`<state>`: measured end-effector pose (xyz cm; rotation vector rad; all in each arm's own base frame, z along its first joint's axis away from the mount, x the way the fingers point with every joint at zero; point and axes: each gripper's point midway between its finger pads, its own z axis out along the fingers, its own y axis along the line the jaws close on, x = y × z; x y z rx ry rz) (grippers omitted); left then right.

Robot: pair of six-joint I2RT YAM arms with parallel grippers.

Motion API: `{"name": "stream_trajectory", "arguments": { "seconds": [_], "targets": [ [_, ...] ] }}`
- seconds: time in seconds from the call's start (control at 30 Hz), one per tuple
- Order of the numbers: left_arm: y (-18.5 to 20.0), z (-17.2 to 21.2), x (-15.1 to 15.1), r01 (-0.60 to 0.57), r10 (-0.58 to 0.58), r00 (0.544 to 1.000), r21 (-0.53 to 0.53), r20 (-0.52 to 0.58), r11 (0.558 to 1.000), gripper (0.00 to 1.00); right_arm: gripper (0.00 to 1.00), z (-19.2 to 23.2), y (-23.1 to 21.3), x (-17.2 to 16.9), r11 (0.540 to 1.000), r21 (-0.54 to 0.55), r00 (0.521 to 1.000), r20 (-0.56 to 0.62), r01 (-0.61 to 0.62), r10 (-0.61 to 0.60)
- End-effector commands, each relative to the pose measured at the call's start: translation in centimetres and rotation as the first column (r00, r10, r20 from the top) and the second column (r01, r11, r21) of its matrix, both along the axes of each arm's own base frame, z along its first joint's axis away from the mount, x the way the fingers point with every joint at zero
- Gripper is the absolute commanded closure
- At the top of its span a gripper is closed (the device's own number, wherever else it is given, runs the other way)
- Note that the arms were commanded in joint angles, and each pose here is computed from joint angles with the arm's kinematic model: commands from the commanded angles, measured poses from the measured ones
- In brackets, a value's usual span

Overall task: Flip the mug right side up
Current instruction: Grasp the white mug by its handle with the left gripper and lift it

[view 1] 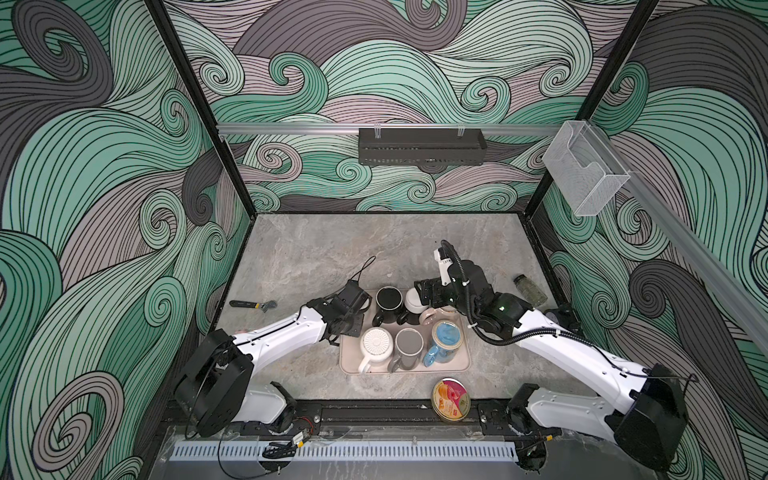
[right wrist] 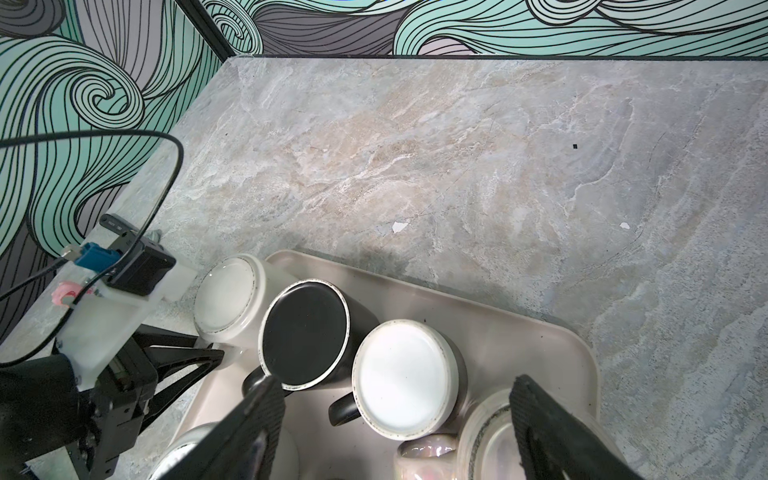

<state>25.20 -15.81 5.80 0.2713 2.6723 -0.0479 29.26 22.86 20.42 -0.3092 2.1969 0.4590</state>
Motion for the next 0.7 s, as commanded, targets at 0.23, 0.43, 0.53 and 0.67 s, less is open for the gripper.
{"name": "stream_trajectory", "arguments": {
  "seconds": [0.23, 0.43, 0.53, 0.67],
  "targets": [
    [0.8, 3.6, 0.8, -0.021, 0.016, 0.993, 0.035, 0.12, 0.999, 1.0, 0.16, 0.6, 0.9, -0.3, 0.998, 0.051, 1.0, 0.002, -0.024, 0.024],
    [1.1, 6.3, 0.8, -0.017, 0.012, 0.981, 0.026, 0.193, 1.0, 1.0, 0.18, 0.8, 1.4, -0.4, 0.996, 0.08, 0.999, 0.001, -0.039, 0.039],
    [1.3, 8.1, 0.9, -0.022, 0.018, 0.972, 0.016, 0.236, 1.0, 1.0, 0.19, 1.1, 1.7, -0.5, 0.994, 0.097, 0.999, 0.005, -0.045, 0.045],
    [0.9, 11.9, 1.2, -0.005, 0.022, 0.945, -0.052, 0.327, 0.999, 1.0, 0.19, 1.7, 1.9, -0.4, 0.991, 0.122, 0.999, 0.019, -0.047, 0.045]
  ]
}}
